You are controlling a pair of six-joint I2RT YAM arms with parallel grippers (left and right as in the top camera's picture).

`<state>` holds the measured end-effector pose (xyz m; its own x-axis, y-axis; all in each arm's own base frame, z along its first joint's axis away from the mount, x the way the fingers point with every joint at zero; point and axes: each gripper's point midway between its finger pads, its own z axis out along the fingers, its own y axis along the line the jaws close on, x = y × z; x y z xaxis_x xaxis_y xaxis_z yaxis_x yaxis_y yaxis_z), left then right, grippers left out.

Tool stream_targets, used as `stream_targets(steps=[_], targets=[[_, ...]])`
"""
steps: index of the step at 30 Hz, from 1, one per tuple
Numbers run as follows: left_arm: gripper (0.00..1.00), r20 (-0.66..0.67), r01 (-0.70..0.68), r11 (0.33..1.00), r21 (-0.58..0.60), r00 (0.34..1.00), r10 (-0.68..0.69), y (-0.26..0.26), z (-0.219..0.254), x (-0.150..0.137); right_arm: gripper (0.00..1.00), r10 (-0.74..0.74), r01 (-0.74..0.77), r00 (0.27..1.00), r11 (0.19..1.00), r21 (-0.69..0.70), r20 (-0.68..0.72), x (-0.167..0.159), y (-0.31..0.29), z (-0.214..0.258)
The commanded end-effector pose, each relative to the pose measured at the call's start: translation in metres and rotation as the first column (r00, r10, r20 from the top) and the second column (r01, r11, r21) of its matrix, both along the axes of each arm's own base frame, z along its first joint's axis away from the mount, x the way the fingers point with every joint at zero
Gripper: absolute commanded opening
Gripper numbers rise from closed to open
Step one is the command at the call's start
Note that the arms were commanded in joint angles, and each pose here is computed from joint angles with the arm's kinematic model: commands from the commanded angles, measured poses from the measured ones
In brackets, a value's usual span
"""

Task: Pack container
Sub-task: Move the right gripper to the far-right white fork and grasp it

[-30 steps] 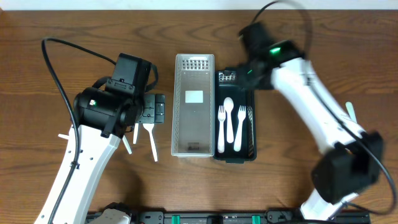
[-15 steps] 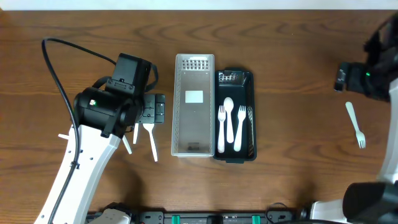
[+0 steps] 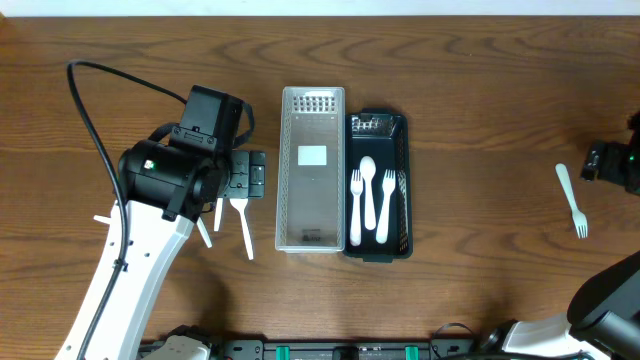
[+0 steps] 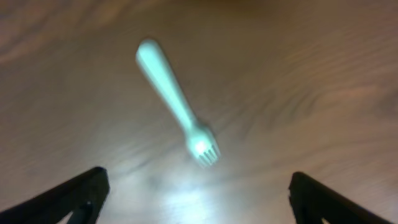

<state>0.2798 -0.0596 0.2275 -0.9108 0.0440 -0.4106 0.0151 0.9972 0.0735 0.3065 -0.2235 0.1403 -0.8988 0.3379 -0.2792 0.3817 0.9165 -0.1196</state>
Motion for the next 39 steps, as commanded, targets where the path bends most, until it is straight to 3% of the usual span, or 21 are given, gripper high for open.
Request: stream_targets(steps=[1, 7, 17, 27, 39], targets=[[0.98, 0.003, -0.022, 1.0, 0.001, 1.0, 0.022, 0.003, 0.0, 0.001, 0.93, 0.12, -0.12, 0.993, 0.991, -0.053, -0.009, 0.001, -0.008, -0.003], [0.98, 0.008, -0.022, 1.0, -0.001, 1.0, 0.022, 0.002, 0.001, 0.002, 0.96, 0.233, -0.234, 0.972, 0.969, -0.076, -0.023, 0.003, -0.007, -0.024], [0.98, 0.013, -0.022, 1.0, -0.003, 1.0, 0.022, 0.002, 0.001, 0.003, 0.99, 0.431, -0.434, 0.896, 0.901, -0.003, -0.111, -0.021, 0.017, -0.075], [0.98, 0.023, -0.022, 1.0, -0.006, 0.999, 0.022, 0.001, 0.002, 0.005, 0.99, 0.425, -0.429, 0.898, 0.903, -0.005, -0.112, -0.035, 0.013, -0.101], [0.98, 0.022, -0.022, 1.0, -0.006, 1.0, 0.022, 0.001, 0.002, 0.005, 0.97, 0.405, -0.395, 0.907, 0.913, 0.103, -0.115, -0.047, 0.015, -0.131]])
